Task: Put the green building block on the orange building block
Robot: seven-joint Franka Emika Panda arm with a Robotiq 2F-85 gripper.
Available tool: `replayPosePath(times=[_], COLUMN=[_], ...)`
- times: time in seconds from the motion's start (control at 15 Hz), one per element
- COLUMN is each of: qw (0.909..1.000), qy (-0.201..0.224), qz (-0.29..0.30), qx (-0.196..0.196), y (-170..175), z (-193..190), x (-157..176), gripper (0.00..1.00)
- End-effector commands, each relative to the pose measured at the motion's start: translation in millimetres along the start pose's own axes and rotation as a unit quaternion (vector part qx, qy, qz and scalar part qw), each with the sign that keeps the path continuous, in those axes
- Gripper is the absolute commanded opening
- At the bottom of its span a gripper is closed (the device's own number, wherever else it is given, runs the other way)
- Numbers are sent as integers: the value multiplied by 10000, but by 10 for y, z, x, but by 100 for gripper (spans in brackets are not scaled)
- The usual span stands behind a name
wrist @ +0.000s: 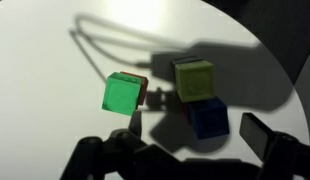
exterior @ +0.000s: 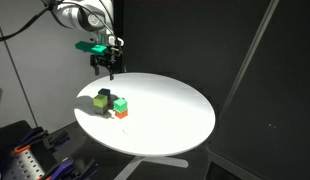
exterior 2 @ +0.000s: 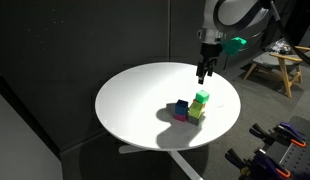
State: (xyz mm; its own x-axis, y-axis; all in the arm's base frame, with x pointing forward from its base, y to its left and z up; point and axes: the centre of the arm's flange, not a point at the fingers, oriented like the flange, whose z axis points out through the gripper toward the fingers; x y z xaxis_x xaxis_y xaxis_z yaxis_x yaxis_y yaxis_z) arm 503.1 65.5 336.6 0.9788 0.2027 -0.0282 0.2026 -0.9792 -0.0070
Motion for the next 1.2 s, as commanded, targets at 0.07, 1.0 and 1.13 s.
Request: replayPosePath(times=[0.07, 1.0, 1.13], qw=[9998, 9982, 9962], qy=[-195, 265, 350], qz=[-100, 540, 793], qx=[37, -50, -81], y=[-182, -244, -197], z=[-241, -664, -683], x=[-278, -687, -731], gripper=[100, 100, 100])
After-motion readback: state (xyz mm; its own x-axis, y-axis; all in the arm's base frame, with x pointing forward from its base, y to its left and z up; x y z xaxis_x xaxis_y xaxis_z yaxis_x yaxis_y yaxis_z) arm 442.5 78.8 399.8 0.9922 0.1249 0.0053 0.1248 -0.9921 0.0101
